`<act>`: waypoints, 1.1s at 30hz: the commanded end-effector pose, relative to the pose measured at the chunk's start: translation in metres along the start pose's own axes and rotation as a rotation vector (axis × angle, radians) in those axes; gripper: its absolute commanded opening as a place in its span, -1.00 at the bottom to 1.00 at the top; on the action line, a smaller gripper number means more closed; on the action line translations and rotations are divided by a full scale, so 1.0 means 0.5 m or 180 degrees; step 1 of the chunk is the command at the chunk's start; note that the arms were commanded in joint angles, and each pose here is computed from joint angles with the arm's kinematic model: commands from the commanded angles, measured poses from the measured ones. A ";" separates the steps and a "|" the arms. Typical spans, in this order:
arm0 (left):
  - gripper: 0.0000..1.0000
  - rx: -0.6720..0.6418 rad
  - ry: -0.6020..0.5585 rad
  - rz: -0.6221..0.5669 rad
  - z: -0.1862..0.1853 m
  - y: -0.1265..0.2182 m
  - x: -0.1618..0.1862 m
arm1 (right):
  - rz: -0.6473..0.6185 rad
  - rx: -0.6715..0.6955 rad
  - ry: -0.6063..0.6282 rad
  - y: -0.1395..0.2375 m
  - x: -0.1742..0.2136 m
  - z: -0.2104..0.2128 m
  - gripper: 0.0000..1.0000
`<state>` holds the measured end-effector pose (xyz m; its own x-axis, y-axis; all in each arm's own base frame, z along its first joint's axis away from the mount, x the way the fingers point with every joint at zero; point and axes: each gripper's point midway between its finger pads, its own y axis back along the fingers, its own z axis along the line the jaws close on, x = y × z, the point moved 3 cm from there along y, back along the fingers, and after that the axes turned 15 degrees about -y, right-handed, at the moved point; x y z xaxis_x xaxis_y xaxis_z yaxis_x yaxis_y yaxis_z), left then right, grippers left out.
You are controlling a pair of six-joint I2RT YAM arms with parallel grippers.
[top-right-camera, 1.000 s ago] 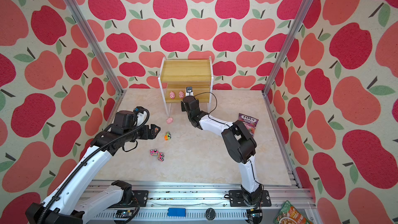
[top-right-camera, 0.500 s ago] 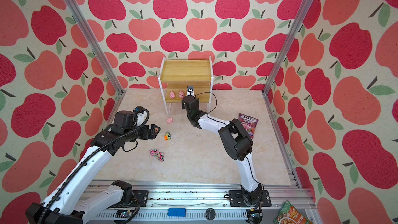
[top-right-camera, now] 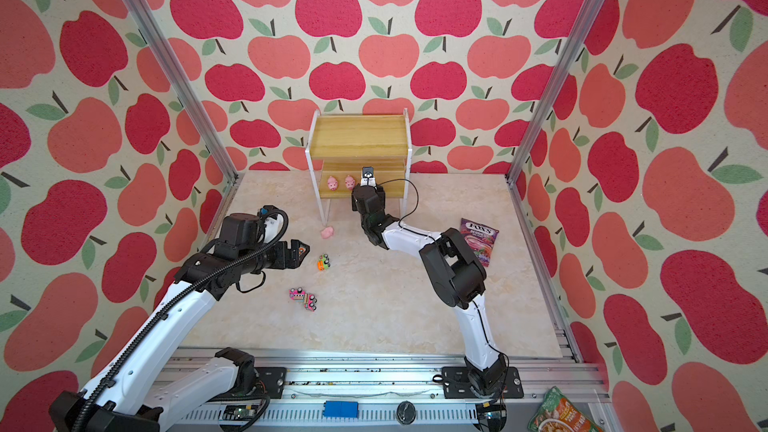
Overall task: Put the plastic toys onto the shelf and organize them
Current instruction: 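Lower the pink pig onto the shelf beside the two pigs and open, then move the right gripper to the pink pig by the shelf leg and close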
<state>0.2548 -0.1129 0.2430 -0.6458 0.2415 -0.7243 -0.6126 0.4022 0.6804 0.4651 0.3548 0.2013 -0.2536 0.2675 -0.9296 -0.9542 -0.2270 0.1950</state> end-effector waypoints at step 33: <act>0.86 -0.0297 0.0183 0.0416 0.060 -0.053 0.036 | 0.1570 -0.1356 0.0035 0.262 0.258 0.086 0.53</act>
<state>0.2729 -0.0982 0.2165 -0.7232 0.2269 -0.6524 -0.5776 0.3192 0.7513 0.2967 0.3755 0.1170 -0.6095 -0.0110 -0.7927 -0.6242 -0.6098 0.4884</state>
